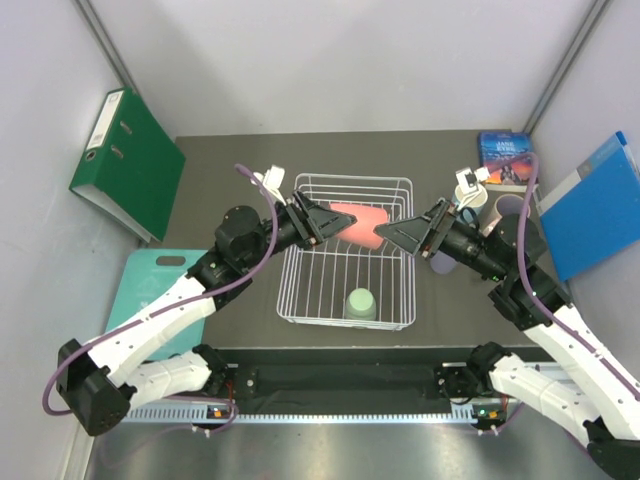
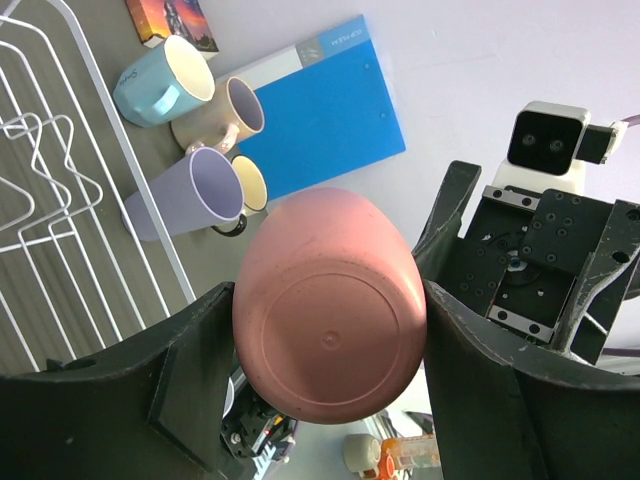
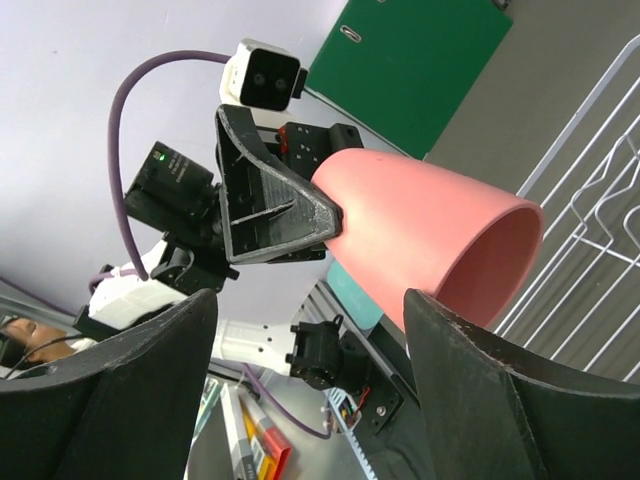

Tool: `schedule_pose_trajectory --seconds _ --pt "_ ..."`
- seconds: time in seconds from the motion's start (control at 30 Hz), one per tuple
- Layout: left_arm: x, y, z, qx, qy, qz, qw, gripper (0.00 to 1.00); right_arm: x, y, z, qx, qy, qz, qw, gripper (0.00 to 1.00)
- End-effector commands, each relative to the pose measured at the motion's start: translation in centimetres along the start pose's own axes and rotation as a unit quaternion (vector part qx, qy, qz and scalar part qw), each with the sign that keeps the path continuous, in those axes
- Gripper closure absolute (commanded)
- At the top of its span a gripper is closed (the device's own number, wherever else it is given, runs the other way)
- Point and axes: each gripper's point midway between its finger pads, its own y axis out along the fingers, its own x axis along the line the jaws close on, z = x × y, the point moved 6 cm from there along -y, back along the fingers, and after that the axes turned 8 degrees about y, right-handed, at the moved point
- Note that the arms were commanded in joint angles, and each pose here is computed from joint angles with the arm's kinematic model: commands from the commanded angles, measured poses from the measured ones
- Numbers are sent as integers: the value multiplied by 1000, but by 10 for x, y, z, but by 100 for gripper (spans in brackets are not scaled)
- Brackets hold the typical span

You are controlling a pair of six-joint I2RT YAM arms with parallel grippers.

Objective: Unload the cups from the dish rack

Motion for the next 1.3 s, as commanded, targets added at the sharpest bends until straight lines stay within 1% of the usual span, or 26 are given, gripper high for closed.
schedule_pose_trajectory --seconds 0.0,0.07,0.1,0.17,0.2,0.33,0.43,0.53,0.6,0.73,0.9,0.97,1.0,1.03,1.1,1.13,1.2,1.23,1.27 --pt "-37 -6 -24 -43 13 66 997 100 5 3 -2 0 -16 -16 1000 25" --pt "-40 -7 -28 -52 21 63 996 100 4 1 -3 -4 -25 -10 1000 25" --pt "-37 -9 -28 -51 23 49 997 100 1 0 -4 -10 -27 2 1000 25" --pt "-37 -11 -35 -71 38 29 996 100 10 -7 -9 -24 -42 3 999 25" --pt "-34 -13 -35 -69 40 12 997 100 10 -10 -12 -33 -55 13 998 25" --pt "-40 -19 -48 -99 56 -3 994 100 3 -17 -7 -21 -61 37 997 25" --pt "-46 -15 -46 -89 55 25 994 100 -7 -13 2 -3 -46 32 998 25" --pt "-50 -10 -39 -71 26 64 995 100 -9 -5 5 3 -34 15 999 25" --pt "-48 -7 -33 -54 15 73 996 100 -3 -1 1 0 -38 1 999 25" --pt "-43 -6 -22 -42 -8 84 996 100 3 11 -6 5 -51 -11 999 26" --pt "-40 -5 -15 -33 -16 87 996 100 5 20 -9 9 -54 -25 998 27" --pt "-39 -3 -12 -26 -20 88 996 100 5 24 -9 12 -54 -33 998 29" --pt "-40 -3 -11 -24 -21 91 995 100 4 27 -8 14 -53 -36 998 31" --pt "-39 0 -8 -13 -23 93 995 100 4 28 -7 16 -49 -41 998 43" --pt "-39 2 -6 -5 -26 97 995 100 1 30 -4 27 -43 -46 998 56" --pt "-37 5 -3 3 -28 98 995 100 1 30 -2 30 -39 -47 998 64" --pt "-37 7 -1 9 -30 100 994 100 -1 30 3 47 -35 -55 997 71" --pt "-36 8 1 14 -30 99 995 100 0 29 4 48 -33 -61 996 83" --pt "-33 11 3 21 -33 95 995 100 -2 29 6 52 -30 -60 996 91"
